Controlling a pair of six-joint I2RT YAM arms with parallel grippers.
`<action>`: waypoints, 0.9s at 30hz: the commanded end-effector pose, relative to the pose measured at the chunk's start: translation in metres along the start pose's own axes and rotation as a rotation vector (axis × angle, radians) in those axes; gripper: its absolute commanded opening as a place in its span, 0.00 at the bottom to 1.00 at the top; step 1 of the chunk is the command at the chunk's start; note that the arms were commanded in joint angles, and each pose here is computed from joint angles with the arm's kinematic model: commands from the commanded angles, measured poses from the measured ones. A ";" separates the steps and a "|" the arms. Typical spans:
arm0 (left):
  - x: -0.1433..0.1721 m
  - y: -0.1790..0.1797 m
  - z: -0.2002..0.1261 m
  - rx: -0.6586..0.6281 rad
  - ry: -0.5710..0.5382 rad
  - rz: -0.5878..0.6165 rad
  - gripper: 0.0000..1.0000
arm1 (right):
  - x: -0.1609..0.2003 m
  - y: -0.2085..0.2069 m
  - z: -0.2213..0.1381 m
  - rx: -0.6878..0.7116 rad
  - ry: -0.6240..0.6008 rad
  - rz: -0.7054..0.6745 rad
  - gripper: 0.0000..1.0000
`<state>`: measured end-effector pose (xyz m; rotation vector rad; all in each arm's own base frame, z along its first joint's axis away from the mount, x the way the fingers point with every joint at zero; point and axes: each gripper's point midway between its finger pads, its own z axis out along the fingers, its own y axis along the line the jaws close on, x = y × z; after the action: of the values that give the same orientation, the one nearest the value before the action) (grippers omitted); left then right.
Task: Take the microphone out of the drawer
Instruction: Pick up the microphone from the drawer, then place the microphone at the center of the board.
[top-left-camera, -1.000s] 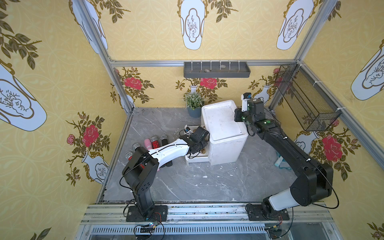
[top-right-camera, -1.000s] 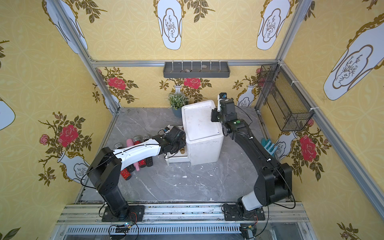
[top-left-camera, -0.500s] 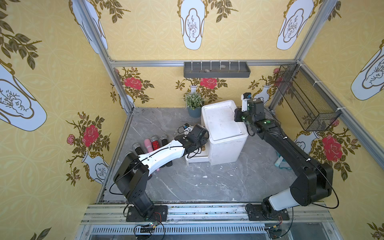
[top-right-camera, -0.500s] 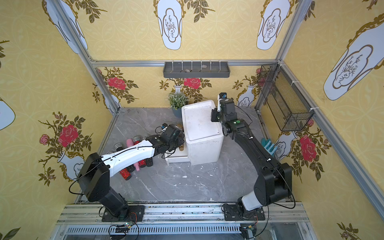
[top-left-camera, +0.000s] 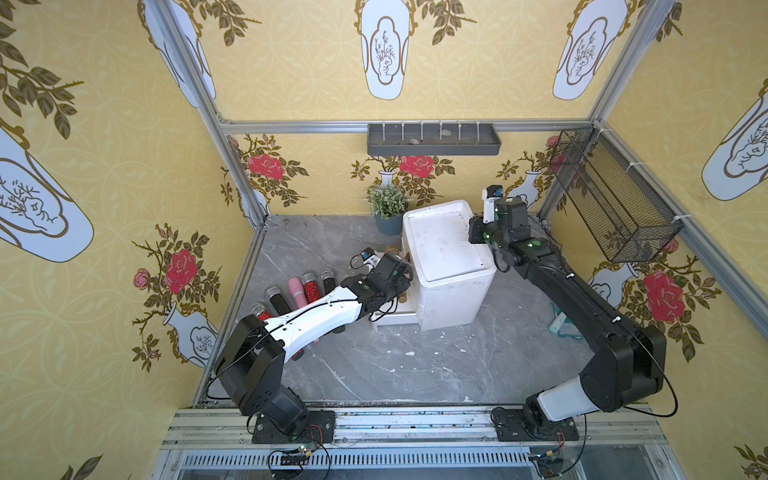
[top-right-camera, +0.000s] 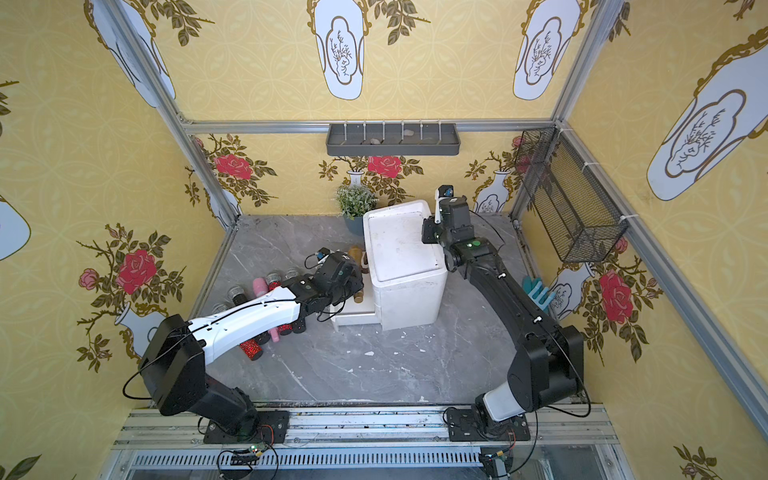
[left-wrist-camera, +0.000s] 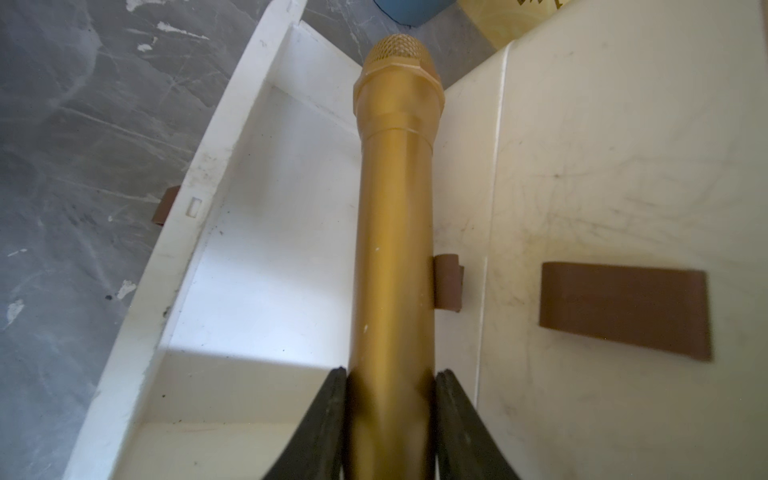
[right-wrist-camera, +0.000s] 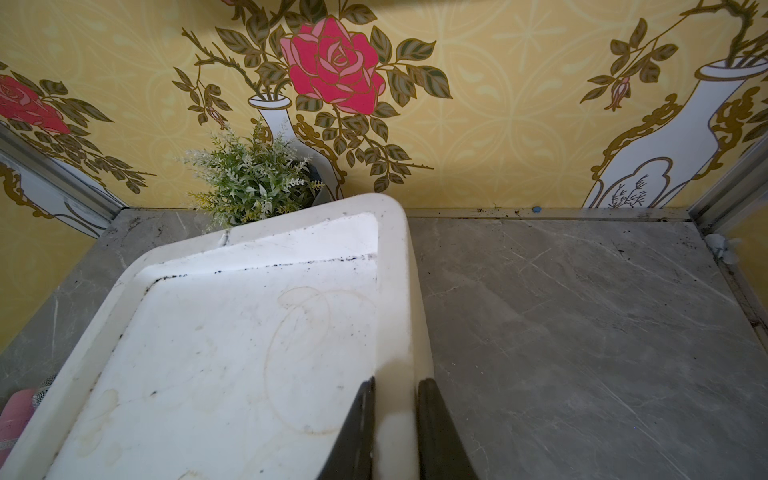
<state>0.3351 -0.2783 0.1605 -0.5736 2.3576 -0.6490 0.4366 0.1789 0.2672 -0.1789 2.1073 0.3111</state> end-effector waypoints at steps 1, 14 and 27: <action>-0.006 -0.007 -0.003 0.027 -0.028 0.034 0.00 | 0.075 0.005 0.003 -0.039 0.290 0.035 0.09; -0.029 0.011 -0.044 -0.010 -0.121 0.103 0.00 | 0.075 0.004 0.001 -0.032 0.292 0.033 0.09; -0.044 0.073 -0.055 -0.102 -0.109 0.124 0.00 | 0.077 0.003 0.002 -0.028 0.299 0.034 0.09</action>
<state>0.3152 -0.1912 0.1876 -0.5099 2.2708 -0.4483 0.4363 0.1787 0.2672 -0.1753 2.1100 0.3121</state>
